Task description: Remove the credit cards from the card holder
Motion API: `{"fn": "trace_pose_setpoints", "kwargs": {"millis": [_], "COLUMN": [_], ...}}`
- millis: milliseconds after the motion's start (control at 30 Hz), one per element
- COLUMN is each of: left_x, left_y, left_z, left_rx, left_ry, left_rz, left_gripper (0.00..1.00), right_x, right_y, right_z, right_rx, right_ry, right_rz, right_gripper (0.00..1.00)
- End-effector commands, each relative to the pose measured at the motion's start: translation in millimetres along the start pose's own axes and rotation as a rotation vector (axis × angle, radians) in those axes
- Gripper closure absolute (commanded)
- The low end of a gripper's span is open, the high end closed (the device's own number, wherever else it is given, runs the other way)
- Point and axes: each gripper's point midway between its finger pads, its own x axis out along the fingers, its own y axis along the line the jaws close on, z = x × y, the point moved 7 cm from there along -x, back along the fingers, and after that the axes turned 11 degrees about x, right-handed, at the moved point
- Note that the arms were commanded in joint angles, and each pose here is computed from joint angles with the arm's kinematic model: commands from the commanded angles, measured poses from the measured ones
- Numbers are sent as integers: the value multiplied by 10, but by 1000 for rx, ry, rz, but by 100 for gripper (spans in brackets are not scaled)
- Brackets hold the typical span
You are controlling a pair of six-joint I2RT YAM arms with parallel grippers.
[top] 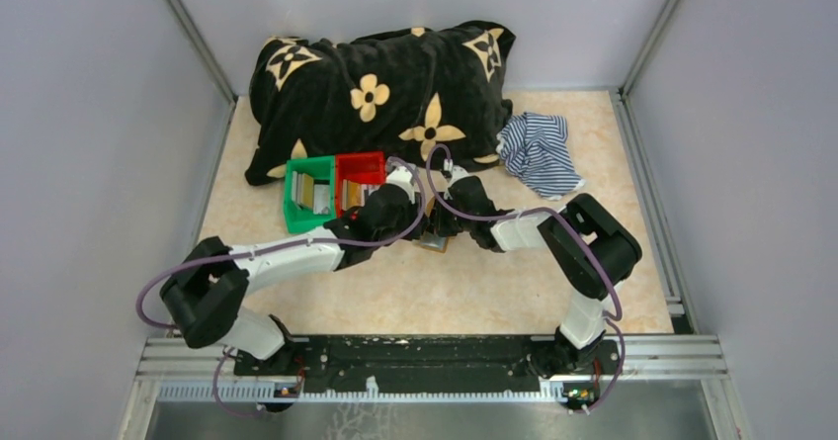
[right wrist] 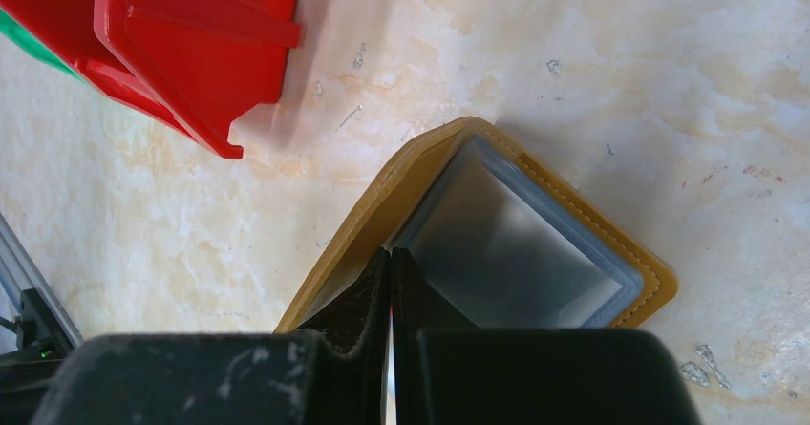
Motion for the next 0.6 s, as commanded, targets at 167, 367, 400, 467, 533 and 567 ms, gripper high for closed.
{"fn": "trace_pose_setpoints", "kwargs": {"millis": [167, 367, 400, 467, 533, 567], "left_x": [56, 60, 65, 59, 56, 57], "left_y": [6, 49, 69, 124, 190, 228], "left_z": [-251, -232, -233, -243, -239, -252], "left_rx": [54, 75, 80, 89, 95, 98], "left_ry": [87, 90, 97, 114, 119, 123], "left_rz": [60, 108, 128, 181, 238, 260], "left_gripper": [69, 69, 69, 69, 69, 69], "right_x": [43, 62, 58, 46, 23, 14], "right_y": [-174, -193, -187, -192, -198, -215], "right_z": [-146, -164, -159, -158, -150, -147], "right_rx": [5, 7, 8, 7, 7, 7], "right_ry": [60, 67, 66, 62, 53, 49], "right_rz": [-58, -60, -60, -67, -80, -91], "right_gripper": [100, 100, 100, 100, 100, 100]}}
